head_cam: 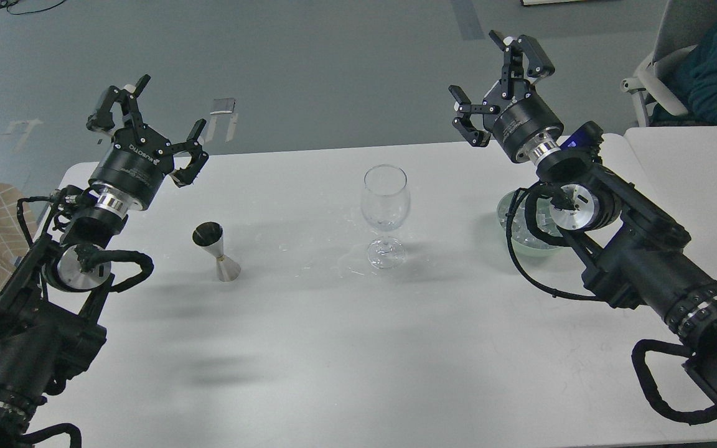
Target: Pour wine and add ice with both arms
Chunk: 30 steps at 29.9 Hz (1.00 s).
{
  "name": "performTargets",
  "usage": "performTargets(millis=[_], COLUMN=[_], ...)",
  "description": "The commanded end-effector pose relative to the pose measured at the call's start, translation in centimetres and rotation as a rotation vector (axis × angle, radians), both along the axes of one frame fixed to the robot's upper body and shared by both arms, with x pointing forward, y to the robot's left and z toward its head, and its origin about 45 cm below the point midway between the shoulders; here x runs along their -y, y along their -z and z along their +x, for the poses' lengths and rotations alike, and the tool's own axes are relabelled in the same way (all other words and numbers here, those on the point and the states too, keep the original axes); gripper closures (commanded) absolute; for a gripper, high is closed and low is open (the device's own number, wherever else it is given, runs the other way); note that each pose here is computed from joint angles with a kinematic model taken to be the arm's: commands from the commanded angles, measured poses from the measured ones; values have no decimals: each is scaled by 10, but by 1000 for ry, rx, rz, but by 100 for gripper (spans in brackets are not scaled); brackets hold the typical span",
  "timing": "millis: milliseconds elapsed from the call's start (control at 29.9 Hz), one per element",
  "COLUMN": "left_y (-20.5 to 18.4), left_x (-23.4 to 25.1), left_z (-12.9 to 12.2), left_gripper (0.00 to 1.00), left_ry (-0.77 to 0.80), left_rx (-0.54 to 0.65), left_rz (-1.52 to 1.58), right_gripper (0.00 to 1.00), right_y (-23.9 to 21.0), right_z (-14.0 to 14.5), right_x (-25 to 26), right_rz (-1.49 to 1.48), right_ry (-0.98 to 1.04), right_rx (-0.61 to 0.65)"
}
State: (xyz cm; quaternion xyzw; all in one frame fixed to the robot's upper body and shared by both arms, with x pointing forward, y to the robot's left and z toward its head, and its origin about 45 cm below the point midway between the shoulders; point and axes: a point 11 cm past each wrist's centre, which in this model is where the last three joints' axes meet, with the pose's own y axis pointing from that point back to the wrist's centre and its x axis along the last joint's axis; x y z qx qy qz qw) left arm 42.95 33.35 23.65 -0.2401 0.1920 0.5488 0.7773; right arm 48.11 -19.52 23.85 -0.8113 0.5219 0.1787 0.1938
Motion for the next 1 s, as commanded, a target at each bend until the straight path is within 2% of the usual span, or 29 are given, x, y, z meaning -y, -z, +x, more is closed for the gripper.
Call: performTargets(millis=[0, 468, 635, 835, 902, 969], left_y=[0, 0, -16, -34, -37, -36], left_x=[2, 5, 9, -12, -22, -35], left_z=[1, 2, 1, -19, -29, -50], left_gripper=[1, 1, 1, 1, 2, 3], left_ry=[-1, 4, 22, 9, 4, 9], left_rx=[-3, -7, 24, 5, -20, -94], left_rz=[1, -4, -11, -11, -46, -104], right_gripper=[0, 0, 0, 0, 0, 0], right_y=[-1, 0, 2, -2, -1, -2], right_z=[0, 0, -1, 0, 0, 0], right_x=[3, 3, 0, 0, 0, 0], right_rz=[-3, -20, -32, -32, -33, -32], right_ry=[3, -7, -16, -17, -16, -18], right_rx=[2, 3, 1, 7, 7, 9])
